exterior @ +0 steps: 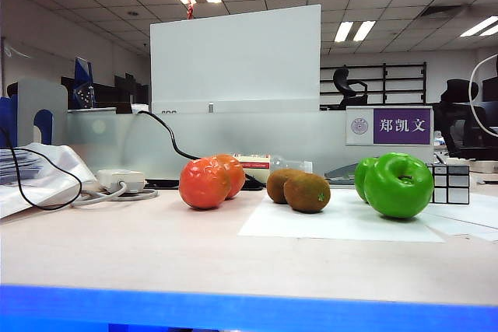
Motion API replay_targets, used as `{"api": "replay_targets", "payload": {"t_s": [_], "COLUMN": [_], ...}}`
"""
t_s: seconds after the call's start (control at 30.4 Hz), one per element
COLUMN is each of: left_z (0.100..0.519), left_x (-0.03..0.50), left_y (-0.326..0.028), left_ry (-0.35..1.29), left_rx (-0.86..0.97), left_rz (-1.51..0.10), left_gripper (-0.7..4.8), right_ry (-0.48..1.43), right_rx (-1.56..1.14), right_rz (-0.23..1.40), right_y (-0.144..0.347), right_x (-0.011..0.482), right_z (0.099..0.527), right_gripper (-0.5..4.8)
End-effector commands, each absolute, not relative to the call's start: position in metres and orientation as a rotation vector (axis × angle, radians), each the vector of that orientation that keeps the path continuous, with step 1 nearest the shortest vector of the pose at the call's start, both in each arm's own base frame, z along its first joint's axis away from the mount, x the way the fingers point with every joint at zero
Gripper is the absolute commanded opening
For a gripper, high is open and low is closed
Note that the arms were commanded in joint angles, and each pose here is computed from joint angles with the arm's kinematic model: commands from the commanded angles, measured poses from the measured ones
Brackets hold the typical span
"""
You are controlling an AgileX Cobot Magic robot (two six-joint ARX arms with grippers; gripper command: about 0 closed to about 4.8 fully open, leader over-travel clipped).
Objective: Put the same fruits together.
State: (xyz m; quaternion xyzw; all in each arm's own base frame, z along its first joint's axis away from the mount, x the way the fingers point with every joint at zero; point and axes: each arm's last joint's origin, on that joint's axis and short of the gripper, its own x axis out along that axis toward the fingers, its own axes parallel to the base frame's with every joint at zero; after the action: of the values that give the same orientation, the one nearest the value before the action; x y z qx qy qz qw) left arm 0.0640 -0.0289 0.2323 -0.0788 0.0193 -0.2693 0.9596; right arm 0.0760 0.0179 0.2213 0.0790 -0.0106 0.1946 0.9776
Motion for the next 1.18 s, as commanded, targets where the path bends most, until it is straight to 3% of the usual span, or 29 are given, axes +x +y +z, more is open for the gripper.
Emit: {"api": "replay_targets", "payload": {"t_s": [0.03, 0.43, 0.82, 1.18], "left_z": [0.227, 0.185, 0.158, 0.158], "left_x": [0.069, 0.084, 0.088, 0.088], "left_y": [-0.03, -0.033, -0.034, -0.033], "left_ry": [0.0, 0.105, 0.22, 0.209], "left_rx": [-0.192, -0.237, -0.246, -0.211], "left_rz": [-0.526, -0.438, -0.42, -0.372], "left_gripper": [-0.05, -0.05, 0.04, 0.04], "right_ry": [-0.031, 0.0, 0.001, 0.001], "right_rx": [0.167, 0.262, 0.263, 0.263], "right_rz": [0.334, 0.198, 0.143, 0.143], "right_y": [0.017, 0.015, 0.014, 0.014], "right_x": [0.08, 0.096, 0.097, 0.097], "right_z": [0.215, 0.167, 0.166, 0.166], "right_gripper": [-0.08, -0.08, -0.08, -0.08]}}
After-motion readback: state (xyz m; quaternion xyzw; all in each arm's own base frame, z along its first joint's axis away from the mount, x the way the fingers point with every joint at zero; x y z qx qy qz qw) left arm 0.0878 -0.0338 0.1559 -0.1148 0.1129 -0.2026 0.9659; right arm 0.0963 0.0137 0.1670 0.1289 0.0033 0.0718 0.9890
